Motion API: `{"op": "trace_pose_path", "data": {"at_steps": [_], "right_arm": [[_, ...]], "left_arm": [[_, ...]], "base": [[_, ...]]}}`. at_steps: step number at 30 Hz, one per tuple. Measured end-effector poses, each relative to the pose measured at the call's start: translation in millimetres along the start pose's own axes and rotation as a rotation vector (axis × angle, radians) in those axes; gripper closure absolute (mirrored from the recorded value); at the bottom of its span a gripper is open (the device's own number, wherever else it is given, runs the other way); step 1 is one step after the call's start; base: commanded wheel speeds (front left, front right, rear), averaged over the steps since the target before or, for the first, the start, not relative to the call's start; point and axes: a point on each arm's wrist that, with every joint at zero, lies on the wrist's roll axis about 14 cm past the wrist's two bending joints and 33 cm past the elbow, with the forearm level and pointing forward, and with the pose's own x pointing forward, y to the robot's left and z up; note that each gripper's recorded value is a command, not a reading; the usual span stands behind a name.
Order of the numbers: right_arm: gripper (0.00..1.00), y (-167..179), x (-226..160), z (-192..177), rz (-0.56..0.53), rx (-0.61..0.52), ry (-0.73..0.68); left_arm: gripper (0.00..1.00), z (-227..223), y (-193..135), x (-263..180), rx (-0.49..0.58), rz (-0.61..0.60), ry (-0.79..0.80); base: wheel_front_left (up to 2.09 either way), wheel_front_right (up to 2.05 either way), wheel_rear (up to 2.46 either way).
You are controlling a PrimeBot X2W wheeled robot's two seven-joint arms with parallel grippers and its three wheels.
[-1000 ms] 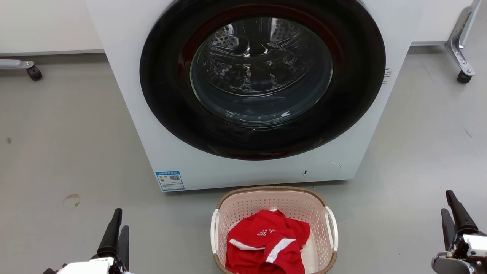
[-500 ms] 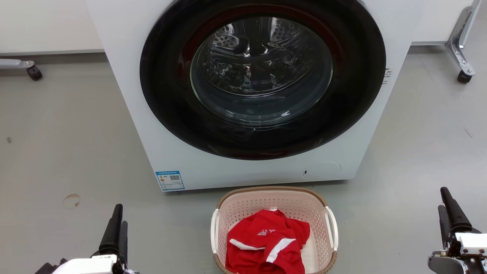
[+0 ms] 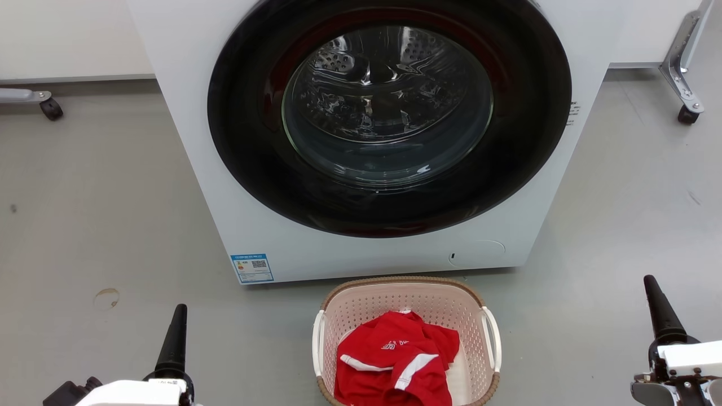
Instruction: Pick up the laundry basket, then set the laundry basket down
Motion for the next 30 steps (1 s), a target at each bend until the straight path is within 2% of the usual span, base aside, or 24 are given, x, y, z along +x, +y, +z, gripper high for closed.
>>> {"op": "trace_pose_path", "data": {"at_steps": [10, 18, 30], "right_arm": [[0.0, 2.1, 0.0, -2.9, 0.007, -0.16, 0.008], [0.0, 5.0, 0.0, -4.5, 0.02, -0.317, 0.01], [0.0, 15.2, 0.1, -8.7, 0.063, -0.471, 0.006]], "left_arm": [[0.0, 0.0, 1.1, -1.3, 0.149, 0.016, 0.009], [0.0, -1.8, 0.9, -1.5, 0.307, 0.029, 0.025], [0.0, -4.3, -6.7, -3.2, 0.494, 0.011, 0.033]], "base": [[0.0, 0.0, 0.0], [0.0, 0.0, 0.0], [0.0, 0.0, 0.0]]}}
